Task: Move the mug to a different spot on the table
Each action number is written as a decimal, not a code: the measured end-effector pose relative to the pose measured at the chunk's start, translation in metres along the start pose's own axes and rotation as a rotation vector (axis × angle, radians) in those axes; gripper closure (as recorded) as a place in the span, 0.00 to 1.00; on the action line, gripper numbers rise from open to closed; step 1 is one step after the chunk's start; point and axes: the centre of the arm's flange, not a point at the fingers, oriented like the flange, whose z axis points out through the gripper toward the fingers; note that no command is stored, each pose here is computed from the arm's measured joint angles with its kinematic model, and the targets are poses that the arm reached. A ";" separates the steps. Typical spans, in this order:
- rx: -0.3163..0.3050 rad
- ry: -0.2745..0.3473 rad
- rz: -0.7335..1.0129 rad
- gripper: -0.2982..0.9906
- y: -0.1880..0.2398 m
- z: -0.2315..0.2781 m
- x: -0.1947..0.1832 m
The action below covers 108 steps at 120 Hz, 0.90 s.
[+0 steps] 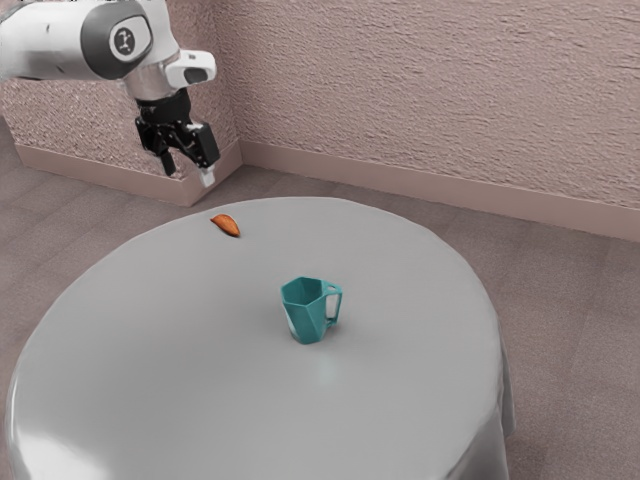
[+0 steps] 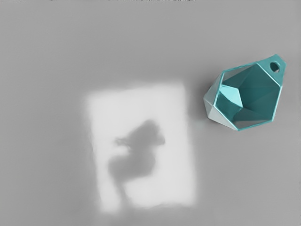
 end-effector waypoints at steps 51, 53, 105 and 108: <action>0.095 -0.026 0.323 0.25 0.179 0.058 0.071; 0.102 -0.028 0.336 0.25 0.187 0.062 0.075; 0.206 -0.110 0.510 0.26 0.266 0.188 0.146; 0.209 -0.125 0.511 0.26 0.262 0.197 0.149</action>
